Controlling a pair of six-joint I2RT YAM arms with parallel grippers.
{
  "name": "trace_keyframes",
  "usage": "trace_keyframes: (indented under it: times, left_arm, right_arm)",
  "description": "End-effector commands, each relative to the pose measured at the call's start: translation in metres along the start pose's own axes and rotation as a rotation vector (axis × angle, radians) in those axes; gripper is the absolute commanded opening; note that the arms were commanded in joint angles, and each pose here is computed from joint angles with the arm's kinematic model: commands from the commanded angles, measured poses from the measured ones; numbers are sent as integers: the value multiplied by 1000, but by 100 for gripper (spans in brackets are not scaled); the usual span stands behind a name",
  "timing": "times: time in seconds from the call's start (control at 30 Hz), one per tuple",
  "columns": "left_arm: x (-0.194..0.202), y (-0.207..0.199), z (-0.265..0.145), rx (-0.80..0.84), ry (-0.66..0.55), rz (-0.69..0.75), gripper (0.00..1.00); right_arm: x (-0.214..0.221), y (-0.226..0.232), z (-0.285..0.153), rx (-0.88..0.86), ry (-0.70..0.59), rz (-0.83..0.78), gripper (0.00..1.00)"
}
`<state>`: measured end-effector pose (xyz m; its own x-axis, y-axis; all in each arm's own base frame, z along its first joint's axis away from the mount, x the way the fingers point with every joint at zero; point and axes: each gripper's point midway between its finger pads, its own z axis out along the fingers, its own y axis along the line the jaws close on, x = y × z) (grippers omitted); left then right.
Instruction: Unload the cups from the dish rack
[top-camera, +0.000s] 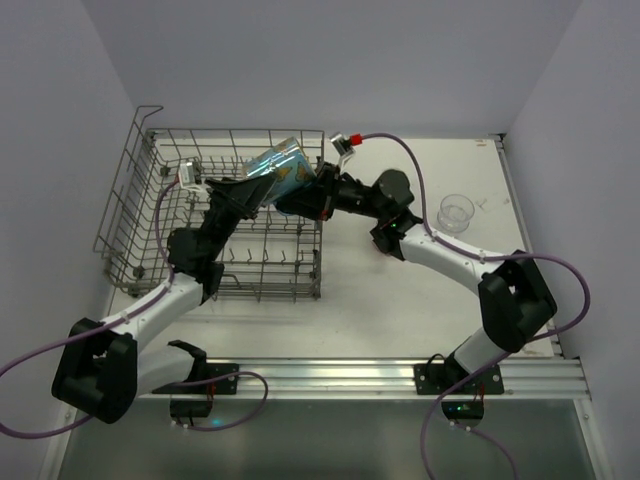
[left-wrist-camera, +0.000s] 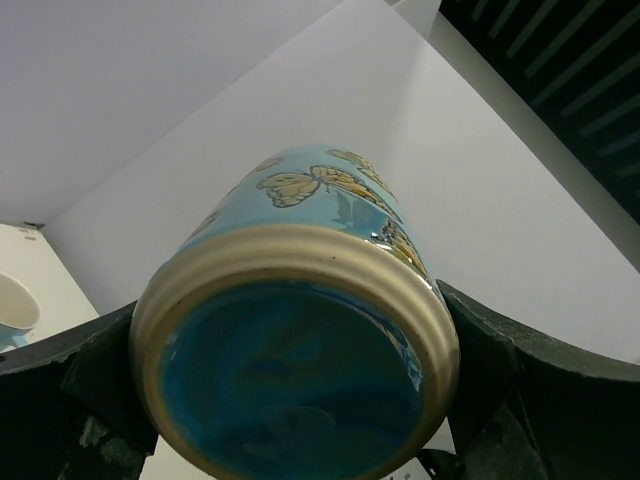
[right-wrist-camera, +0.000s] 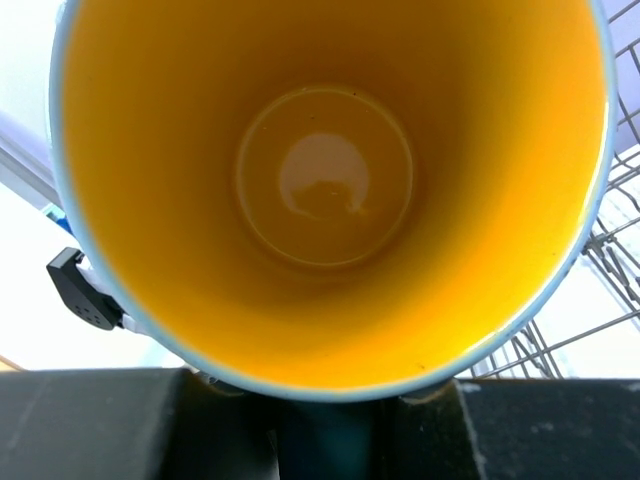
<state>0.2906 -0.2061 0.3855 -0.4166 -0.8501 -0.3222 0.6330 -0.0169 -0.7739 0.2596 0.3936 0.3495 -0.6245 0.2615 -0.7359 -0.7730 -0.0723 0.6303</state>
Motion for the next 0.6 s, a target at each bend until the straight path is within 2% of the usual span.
trace_keyframes:
  times: [0.0,0.1,0.3,0.57]
  left_arm:
    - [4,-66,6,217,77,117,100]
    - [2,-72,5,231,95,175,100]
    - [-13,-61,-1,158,118,285,100]
    - [-24,-63,-11,182,155,341,100]
  right_arm:
    - [-20,27,-2,-35,-61,-78,0]
    - [-20,29,-7,-27,-72,-85,0]
    - [-18,33,-19,-18,-75,-84,0]
    - [-11,31,-40,14,-78,-85,0]
